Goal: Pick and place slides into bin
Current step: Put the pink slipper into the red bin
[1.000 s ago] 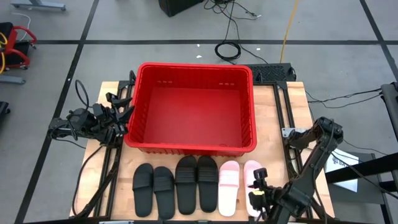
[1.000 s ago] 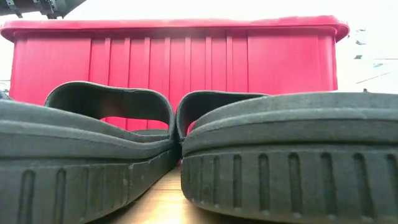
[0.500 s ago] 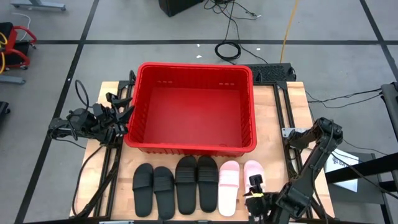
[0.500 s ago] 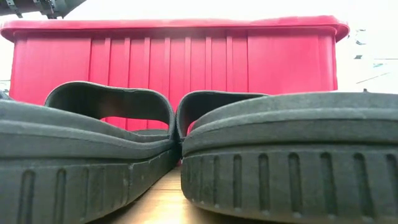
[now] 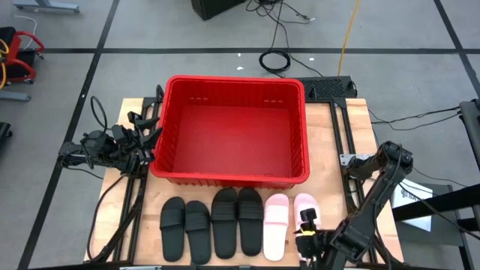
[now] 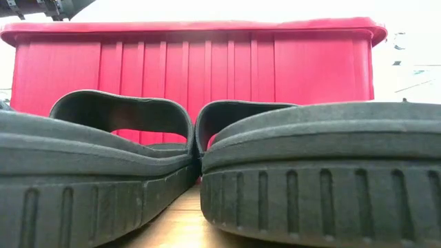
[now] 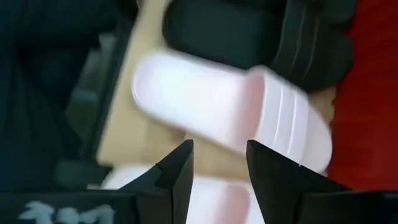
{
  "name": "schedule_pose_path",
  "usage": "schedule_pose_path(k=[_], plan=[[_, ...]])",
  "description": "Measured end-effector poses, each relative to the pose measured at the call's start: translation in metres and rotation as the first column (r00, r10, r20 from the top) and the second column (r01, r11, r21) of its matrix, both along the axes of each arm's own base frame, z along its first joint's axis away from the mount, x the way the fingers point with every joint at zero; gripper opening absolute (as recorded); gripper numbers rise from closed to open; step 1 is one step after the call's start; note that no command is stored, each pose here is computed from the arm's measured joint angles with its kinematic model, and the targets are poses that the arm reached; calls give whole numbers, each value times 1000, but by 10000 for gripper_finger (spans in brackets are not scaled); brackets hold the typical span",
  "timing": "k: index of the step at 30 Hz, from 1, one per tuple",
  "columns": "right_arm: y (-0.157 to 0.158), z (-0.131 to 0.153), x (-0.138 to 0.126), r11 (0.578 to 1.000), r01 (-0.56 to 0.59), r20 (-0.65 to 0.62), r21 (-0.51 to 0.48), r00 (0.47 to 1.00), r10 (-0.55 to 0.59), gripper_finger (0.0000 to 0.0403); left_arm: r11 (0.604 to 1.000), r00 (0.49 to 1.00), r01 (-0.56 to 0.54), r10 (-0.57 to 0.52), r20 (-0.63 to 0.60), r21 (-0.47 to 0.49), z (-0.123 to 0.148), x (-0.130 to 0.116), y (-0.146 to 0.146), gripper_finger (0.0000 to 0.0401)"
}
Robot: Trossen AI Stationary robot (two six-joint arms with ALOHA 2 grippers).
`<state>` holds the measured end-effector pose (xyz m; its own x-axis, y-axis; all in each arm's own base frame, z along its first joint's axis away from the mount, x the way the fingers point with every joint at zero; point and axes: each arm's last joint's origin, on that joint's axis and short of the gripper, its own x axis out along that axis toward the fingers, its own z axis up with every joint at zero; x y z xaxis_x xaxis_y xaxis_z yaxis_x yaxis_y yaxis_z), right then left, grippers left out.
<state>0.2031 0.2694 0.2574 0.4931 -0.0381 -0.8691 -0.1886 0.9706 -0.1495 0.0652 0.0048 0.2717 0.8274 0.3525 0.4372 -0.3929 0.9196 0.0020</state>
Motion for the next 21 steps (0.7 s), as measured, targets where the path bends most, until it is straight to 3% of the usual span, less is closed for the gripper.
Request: schedule_pose_path(k=[12, 21], plan=[[-27, -53, -11, 995, 82, -242, -62, 966, -95, 139, 1000, 1000, 2, -2, 2, -4, 0, 0, 0, 189], [-37, -67, -14, 988, 116, -286, -99, 948, -140, 139, 1000, 1000, 2, -2, -1, -3, 0, 0, 0, 189]])
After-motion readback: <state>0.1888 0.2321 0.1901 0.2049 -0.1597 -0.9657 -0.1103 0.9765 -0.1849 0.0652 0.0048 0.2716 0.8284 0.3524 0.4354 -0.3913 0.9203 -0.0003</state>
